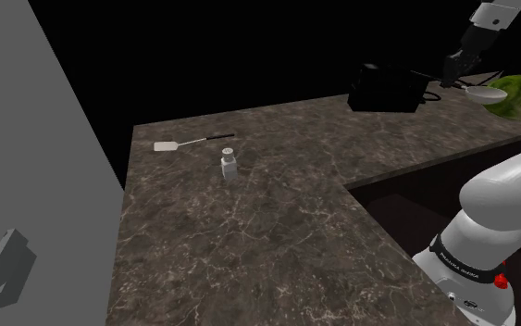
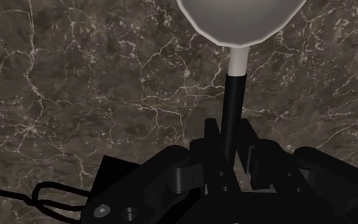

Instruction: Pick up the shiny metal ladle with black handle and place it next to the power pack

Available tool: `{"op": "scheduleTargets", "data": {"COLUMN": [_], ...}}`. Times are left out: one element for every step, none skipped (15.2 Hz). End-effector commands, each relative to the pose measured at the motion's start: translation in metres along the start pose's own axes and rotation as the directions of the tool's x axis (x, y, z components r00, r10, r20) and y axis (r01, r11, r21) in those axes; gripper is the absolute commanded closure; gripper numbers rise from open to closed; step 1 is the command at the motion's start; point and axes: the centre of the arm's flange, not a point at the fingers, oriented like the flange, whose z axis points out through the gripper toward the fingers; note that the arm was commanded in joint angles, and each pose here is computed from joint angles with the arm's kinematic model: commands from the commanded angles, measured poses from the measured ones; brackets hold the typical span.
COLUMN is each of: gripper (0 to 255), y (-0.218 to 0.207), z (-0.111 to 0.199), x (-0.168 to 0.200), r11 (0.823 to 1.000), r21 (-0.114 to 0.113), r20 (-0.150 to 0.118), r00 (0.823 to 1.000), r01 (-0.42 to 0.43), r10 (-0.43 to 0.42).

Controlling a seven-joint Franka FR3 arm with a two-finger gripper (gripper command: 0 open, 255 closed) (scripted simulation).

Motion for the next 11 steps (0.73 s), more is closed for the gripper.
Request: {"op": "scheduleTargets", "data": {"gripper": [255, 255, 255, 255, 255, 255, 255, 255, 255, 255, 255], "y": [0.001, 0.002, 0.002, 0.003, 0.003, 0.004, 0.004, 0.005, 0.005, 0.006, 0.006], "z": [0.01, 0.015, 0.02, 0.026, 0.031, 0.036, 0.041, 0.047, 0.052, 0.057, 0.062], "x": [-0.001, -0.002, -0.003, -0.003, -0.004, -0.004, -0.005, -0.005, -0.006, -0.007, -0.007], "r11": [1.0, 1.0, 1.0, 1.0, 1.0, 1.0, 1.0, 1.0, 1.0, 1.0, 1.0], "r21": [0.0, 0.0, 0.0, 0.0, 0.0, 0.0, 0.0, 0.0, 0.0, 0.0, 0.0], "r20": [0.0, 0.0, 0.0, 0.0, 0.0, 0.0, 0.0, 0.0, 0.0, 0.0, 0.0], "r00": [1.0, 1.0, 1.0, 1.0, 1.0, 1.0, 1.0, 1.0, 1.0, 1.0, 1.0], "r01": [0.0, 0.0, 0.0, 0.0, 0.0, 0.0, 0.0, 0.0, 0.0, 0.0, 0.0], "r10": [0.0, 0.0, 0.0, 0.0, 0.0, 0.0, 0.0, 0.0, 0.0, 0.0, 0.0]}}
